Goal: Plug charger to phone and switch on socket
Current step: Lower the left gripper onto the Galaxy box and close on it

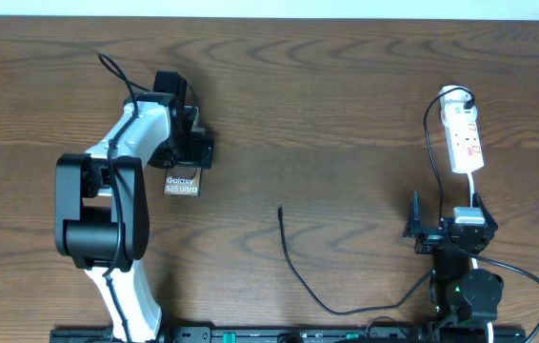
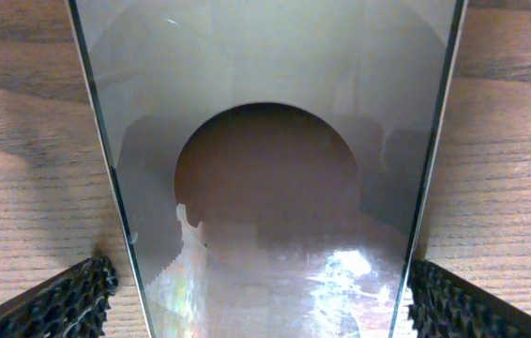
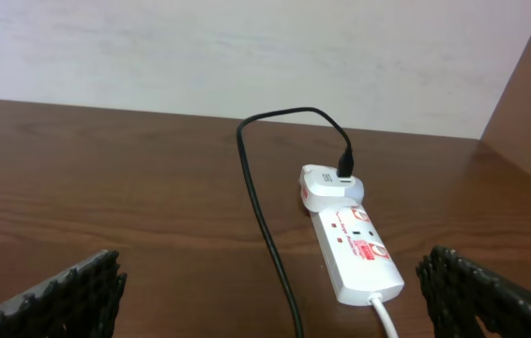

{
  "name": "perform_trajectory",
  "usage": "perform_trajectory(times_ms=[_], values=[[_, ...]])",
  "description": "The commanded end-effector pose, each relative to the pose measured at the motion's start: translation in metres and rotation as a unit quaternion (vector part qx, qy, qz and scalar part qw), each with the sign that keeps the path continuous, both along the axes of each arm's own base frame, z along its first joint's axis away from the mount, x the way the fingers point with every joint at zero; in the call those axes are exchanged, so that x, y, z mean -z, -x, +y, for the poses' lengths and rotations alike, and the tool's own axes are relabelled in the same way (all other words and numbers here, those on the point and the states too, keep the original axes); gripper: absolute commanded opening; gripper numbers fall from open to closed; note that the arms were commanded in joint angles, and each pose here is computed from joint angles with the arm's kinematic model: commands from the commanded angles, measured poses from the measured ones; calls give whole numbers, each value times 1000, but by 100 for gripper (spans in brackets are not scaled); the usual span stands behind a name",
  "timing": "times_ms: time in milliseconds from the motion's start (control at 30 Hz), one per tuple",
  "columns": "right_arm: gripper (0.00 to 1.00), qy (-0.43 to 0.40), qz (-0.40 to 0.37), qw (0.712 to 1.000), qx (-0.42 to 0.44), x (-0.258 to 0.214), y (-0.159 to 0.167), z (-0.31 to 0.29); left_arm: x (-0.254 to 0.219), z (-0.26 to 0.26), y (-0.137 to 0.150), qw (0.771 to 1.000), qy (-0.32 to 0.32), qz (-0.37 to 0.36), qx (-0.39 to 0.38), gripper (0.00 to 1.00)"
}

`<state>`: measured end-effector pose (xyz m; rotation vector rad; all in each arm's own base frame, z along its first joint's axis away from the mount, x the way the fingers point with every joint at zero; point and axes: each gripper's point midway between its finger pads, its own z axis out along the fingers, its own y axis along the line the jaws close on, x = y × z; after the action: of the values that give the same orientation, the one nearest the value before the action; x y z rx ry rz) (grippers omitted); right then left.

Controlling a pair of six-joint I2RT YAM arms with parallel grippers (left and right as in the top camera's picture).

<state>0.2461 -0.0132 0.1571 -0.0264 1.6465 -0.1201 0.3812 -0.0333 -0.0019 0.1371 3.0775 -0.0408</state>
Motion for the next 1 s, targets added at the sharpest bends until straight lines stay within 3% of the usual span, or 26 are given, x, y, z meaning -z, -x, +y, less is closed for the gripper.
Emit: perform_trajectory(times_ms=[0, 967], values=[[99, 7, 0, 1000, 2, 0, 0, -1, 11, -2, 12, 1000, 5, 21, 4, 99], [99, 7, 0, 1000, 2, 0, 0, -1, 18, -1, 21, 999, 4, 31, 4, 99]])
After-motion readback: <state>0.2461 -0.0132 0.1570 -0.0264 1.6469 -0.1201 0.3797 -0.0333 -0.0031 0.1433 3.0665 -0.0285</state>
